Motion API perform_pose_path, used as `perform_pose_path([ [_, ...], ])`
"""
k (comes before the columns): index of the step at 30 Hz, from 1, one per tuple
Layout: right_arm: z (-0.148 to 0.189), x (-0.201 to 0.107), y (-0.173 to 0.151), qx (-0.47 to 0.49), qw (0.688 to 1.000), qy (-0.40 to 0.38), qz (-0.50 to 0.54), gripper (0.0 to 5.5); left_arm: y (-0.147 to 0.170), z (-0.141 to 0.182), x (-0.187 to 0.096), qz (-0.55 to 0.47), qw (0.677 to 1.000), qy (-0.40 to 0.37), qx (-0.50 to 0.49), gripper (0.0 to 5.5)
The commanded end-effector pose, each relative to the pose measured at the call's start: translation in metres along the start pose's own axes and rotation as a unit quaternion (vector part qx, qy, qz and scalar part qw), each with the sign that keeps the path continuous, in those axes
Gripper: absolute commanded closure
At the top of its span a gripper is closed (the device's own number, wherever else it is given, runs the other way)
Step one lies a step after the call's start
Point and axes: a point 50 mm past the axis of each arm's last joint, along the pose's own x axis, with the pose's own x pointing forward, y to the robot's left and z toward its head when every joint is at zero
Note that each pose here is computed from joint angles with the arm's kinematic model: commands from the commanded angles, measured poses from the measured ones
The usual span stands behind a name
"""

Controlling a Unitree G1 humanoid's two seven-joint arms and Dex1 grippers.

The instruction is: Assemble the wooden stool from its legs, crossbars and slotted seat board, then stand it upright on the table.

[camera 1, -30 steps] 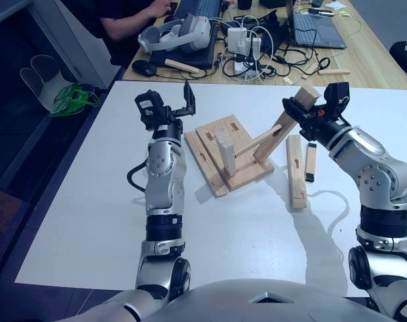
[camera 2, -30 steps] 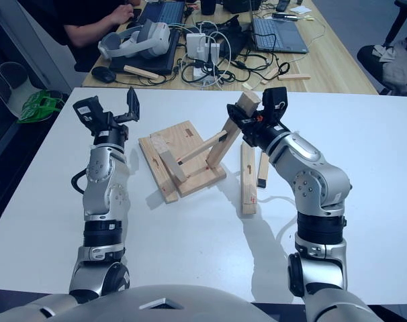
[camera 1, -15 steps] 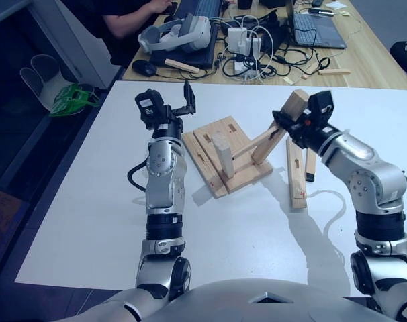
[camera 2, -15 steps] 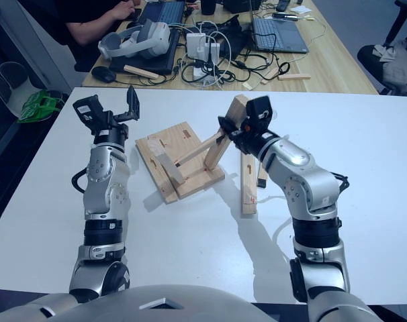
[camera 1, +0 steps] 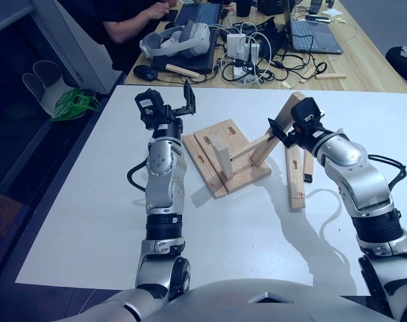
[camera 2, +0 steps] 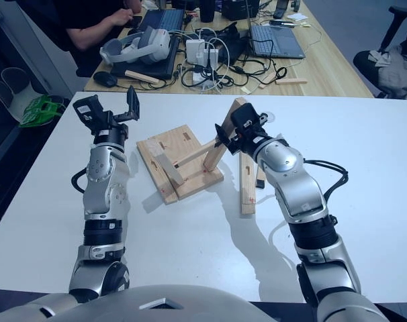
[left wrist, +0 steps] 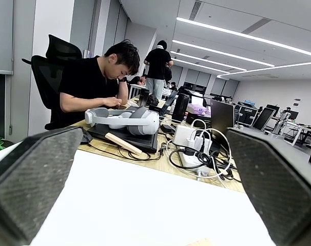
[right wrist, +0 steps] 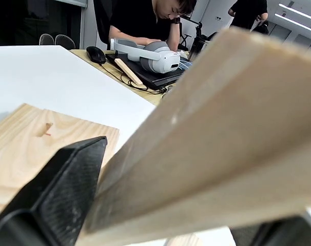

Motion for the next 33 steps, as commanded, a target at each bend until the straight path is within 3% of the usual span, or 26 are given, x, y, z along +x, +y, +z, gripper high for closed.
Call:
perform_pose_path([
  [1, -0.063, -0.006, 0.032, 0.020, 0.981, 0.172, 0.090, 1.99, -0.003, 0.004, 0.003, -0.002, 1.000, -0.003, 0.000, 0.39],
  [9, -0.074, -0.009, 0.040, -0.010, 0.959, 0.248, 0.140, 1.99, -0.001, 0.006, 0.004, 0.001, 1.000, -0.003, 0.000, 0.39],
  [12, -0.060, 0.001, 0.035, 0.024, 0.978, 0.185, 0.089, 1.99, -0.001, 0.006, 0.003, 0.002, 1.000, -0.001, -0.001, 0.39],
  [15, -0.011, 0.008, 0.013, 0.094, 0.995, -0.025, -0.024, 1.99, 0.004, 0.003, 0.001, 0.008, 1.000, 0.005, 0.002, 0.39],
  [17, 0.003, 0.005, 0.011, 0.081, 0.992, -0.088, -0.042, 1.99, 0.006, 0.003, 0.000, 0.011, 1.000, 0.006, 0.003, 0.39],
  [21, -0.006, 0.005, 0.020, 0.112, 0.991, -0.076, -0.013, 1.99, 0.004, 0.004, 0.001, 0.008, 1.000, 0.009, 0.002, 0.39],
  [24, -0.006, 0.007, 0.019, 0.253, 0.966, -0.060, 0.009, 1.99, 0.004, 0.004, 0.001, 0.007, 1.000, 0.010, 0.003, 0.39],
  [26, 0.006, 0.007, 0.014, 0.298, 0.950, -0.088, 0.011, 1.99, 0.004, 0.004, 0.001, 0.006, 1.000, 0.011, 0.003, 0.39],
  [30, 0.026, 0.004, 0.008, 0.229, 0.964, -0.135, 0.004, 1.99, 0.004, 0.004, 0.001, 0.006, 1.000, 0.013, 0.003, 0.39],
  [33, 0.034, 0.003, 0.013, 0.093, 0.985, -0.148, 0.009, 1.99, 0.004, 0.005, 0.001, 0.006, 1.000, 0.013, 0.003, 0.39],
])
